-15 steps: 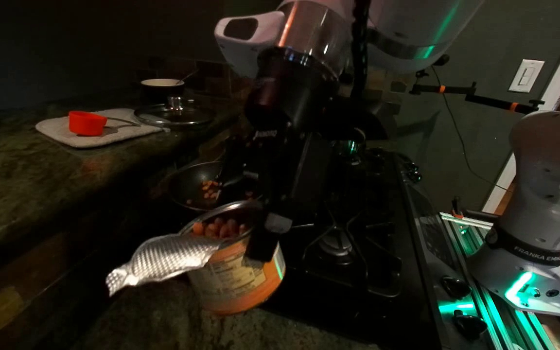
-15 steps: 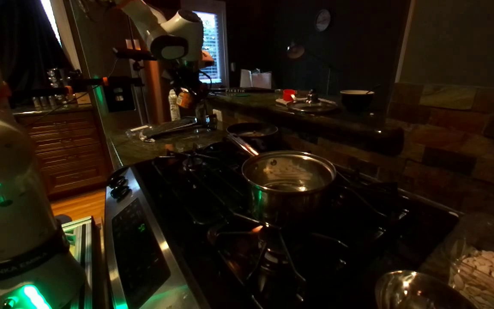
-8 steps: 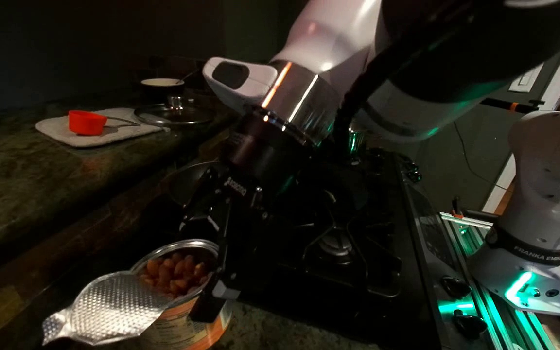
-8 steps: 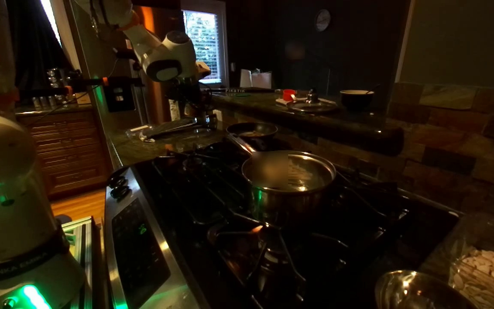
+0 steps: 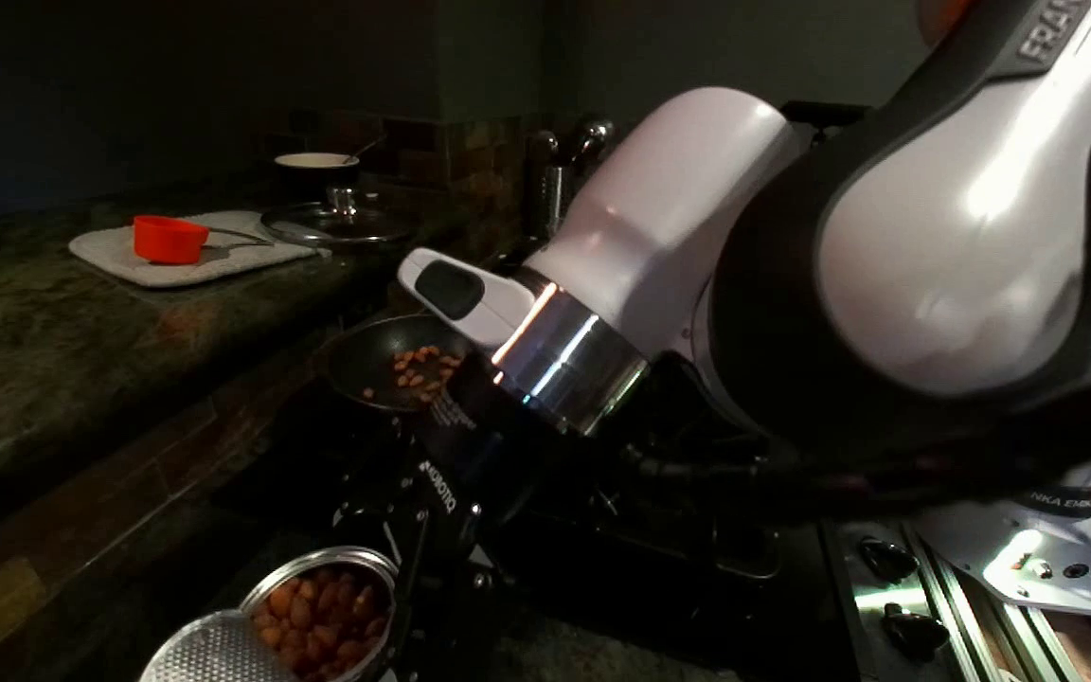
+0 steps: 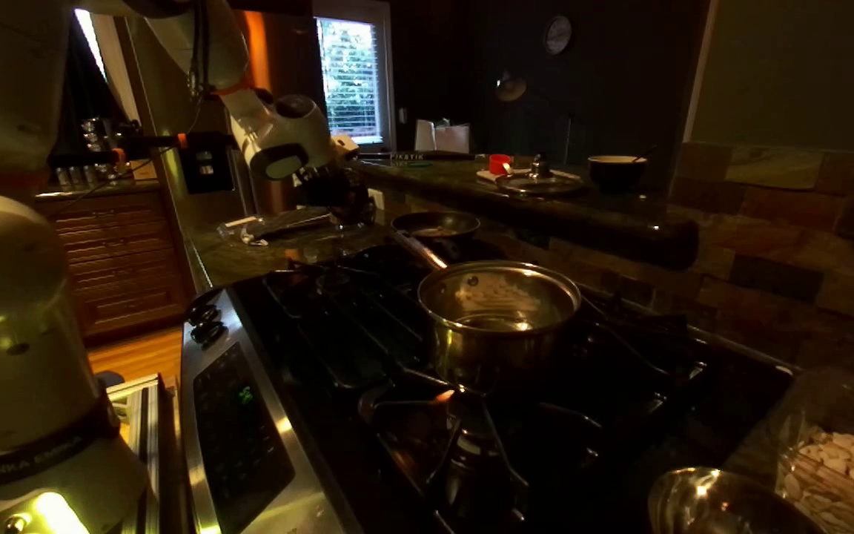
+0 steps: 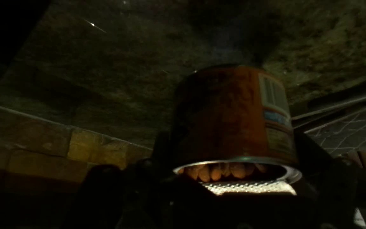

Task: Pick up the canned beans and put some beans on the frying pan

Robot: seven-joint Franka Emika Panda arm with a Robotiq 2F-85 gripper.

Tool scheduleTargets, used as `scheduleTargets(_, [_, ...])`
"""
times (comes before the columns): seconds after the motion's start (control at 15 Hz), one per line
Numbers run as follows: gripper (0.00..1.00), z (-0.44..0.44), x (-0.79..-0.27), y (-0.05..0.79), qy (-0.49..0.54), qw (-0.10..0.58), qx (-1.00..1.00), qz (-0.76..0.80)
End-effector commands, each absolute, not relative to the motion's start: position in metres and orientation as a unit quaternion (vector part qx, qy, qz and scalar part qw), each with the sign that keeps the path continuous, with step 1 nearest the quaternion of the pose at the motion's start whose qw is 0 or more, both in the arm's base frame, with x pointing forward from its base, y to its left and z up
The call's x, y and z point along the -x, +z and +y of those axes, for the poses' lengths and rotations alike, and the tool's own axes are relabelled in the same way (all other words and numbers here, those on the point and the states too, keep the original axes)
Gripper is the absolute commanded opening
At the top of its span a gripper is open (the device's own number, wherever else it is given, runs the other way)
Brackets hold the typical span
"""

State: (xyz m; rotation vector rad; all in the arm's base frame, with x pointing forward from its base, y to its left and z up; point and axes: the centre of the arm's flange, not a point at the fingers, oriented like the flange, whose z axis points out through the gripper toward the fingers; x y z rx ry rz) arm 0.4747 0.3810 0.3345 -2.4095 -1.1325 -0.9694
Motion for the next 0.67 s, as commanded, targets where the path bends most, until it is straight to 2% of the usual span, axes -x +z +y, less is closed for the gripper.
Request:
scheduleTargets(0.0, [0.69, 0.399, -0.48, 0.31, -0.358, 0.134, 0.834, -0.397])
scheduleTargets(0.53, [0.69, 0.43, -0.49, 0.289, -0.356, 0.118, 0.826, -0.42])
scheduleTargets(0.6, [0.98, 0.43, -0.491, 0.289, -0.353, 0.12, 0.829, -0.416])
